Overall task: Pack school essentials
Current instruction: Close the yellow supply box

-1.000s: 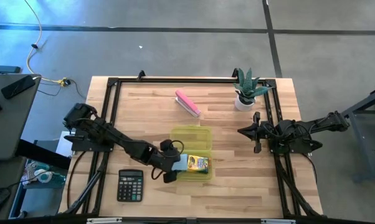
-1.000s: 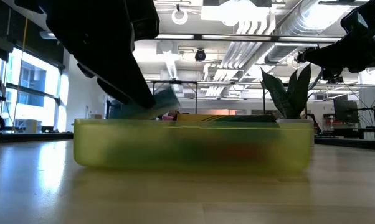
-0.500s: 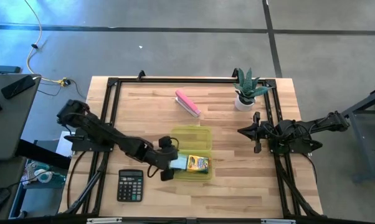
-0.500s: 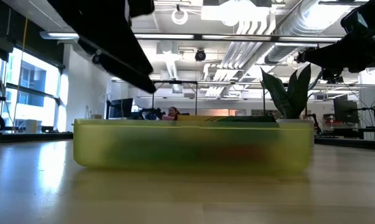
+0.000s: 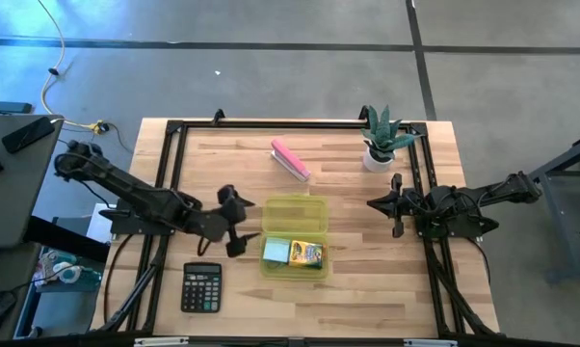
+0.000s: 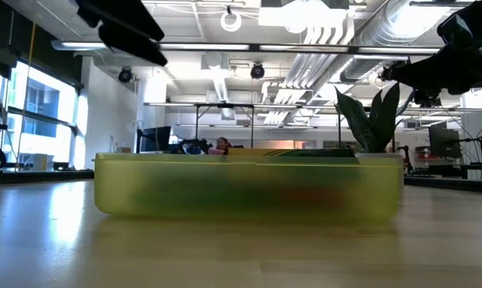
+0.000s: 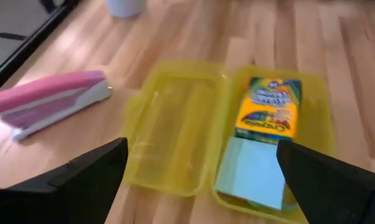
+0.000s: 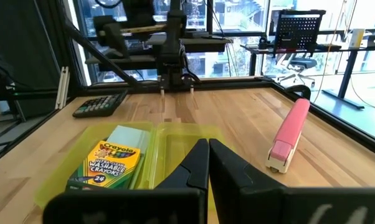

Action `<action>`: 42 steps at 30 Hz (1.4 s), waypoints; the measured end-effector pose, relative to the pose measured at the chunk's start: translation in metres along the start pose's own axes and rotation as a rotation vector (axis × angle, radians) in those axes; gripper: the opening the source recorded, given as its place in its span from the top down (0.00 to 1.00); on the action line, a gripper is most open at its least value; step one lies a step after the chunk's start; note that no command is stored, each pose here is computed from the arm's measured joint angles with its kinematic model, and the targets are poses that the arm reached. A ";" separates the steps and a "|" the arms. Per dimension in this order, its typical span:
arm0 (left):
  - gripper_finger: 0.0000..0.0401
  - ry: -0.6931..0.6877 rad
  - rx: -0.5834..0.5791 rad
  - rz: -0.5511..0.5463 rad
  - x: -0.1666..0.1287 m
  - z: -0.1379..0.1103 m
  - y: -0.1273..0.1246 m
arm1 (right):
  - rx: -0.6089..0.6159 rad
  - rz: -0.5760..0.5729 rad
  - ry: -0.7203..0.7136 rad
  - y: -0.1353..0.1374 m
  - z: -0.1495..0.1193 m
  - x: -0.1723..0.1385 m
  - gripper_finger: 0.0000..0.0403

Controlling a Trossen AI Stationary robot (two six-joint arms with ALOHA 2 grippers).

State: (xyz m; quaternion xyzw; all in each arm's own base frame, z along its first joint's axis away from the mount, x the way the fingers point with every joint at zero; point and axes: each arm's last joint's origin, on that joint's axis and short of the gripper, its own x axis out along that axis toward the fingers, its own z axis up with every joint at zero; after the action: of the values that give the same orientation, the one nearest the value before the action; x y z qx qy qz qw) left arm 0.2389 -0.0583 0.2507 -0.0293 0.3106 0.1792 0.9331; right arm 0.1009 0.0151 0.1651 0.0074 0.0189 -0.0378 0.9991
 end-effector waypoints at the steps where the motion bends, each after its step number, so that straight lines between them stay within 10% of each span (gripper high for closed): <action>1: 0.00 -0.006 -0.020 0.008 -0.002 -0.004 0.004 | 0.000 0.000 0.000 0.000 0.000 0.000 1.00; 15: 0.00 0.074 -0.166 0.053 0.013 -0.068 0.038 | -0.002 0.000 0.005 0.000 0.000 0.000 1.00; 42: 0.00 0.273 -0.311 -0.107 0.060 -0.091 0.042 | -0.020 -0.004 0.005 0.000 0.000 0.000 1.00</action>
State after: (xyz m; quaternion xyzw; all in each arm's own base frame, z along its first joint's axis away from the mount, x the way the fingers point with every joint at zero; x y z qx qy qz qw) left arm 0.2166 -0.0149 0.1442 -0.2135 0.4007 0.1695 0.8747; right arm 0.1012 0.0151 0.1647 -0.0024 0.0215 -0.0397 0.9990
